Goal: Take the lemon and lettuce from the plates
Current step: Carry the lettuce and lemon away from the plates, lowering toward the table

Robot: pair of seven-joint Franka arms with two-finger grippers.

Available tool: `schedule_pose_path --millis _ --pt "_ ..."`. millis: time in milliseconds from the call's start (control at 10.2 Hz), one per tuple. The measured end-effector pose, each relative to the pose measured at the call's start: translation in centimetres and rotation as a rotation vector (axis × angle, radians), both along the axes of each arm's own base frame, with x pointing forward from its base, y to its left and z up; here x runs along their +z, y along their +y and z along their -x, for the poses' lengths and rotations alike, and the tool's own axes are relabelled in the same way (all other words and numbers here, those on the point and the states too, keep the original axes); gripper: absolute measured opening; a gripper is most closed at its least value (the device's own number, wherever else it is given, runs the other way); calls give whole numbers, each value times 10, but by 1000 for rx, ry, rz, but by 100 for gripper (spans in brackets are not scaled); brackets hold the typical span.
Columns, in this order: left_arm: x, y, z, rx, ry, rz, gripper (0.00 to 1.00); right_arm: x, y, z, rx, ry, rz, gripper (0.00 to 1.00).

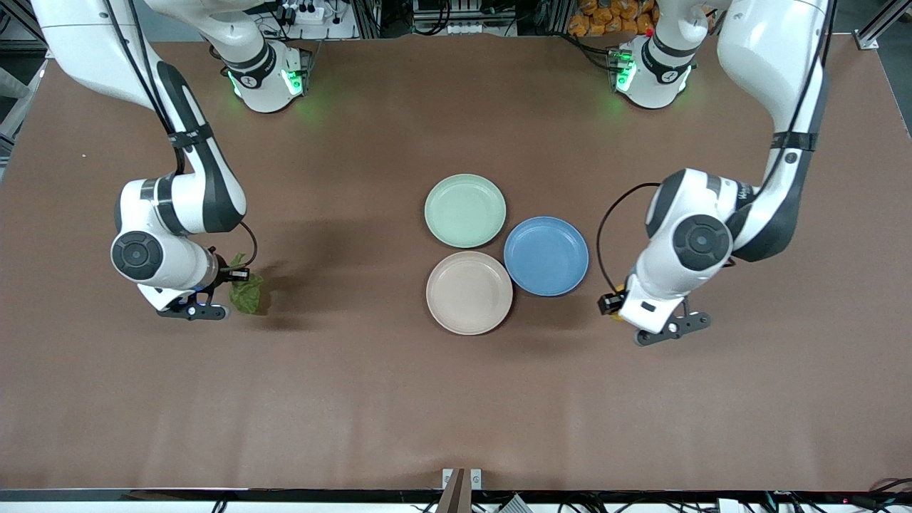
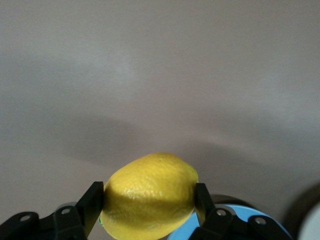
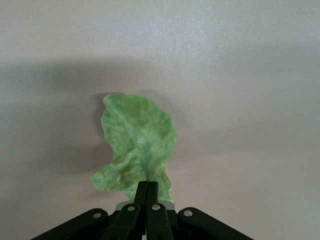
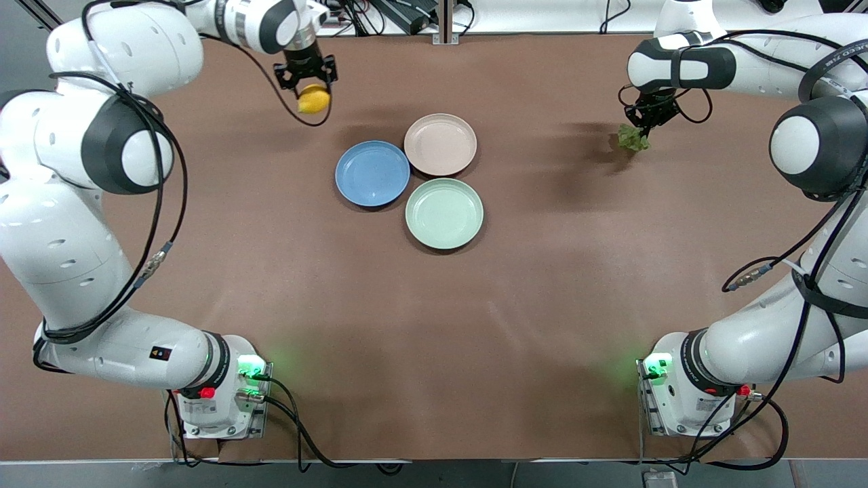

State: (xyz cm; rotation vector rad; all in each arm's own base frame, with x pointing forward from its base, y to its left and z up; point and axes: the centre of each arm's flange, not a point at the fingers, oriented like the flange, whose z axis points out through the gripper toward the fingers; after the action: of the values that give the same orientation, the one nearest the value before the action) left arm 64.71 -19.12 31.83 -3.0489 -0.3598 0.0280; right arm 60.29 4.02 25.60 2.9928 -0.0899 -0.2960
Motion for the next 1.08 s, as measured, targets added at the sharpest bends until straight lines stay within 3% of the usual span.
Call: schedule_pose_path --millis 586,782,880,977,1075 --pt "-75 85 -3 -52 128 -1 79 -31 -15 -4 25 -46 -4 3" --pt "-93 92 -2 -46 151 1 79 -30 -15 -4 25 -48 -4 26" --pt "-98 91 -2 -47 158 2 85 -25 -12 -7 28 -52 -4 40" --pt "-99 89 -2 -50 159 2 98 -14 -11 -11 27 -43 -2 51" --pt "-97 88 -3 -52 155 4 100 7 -9 -19 22 -26 3 69"
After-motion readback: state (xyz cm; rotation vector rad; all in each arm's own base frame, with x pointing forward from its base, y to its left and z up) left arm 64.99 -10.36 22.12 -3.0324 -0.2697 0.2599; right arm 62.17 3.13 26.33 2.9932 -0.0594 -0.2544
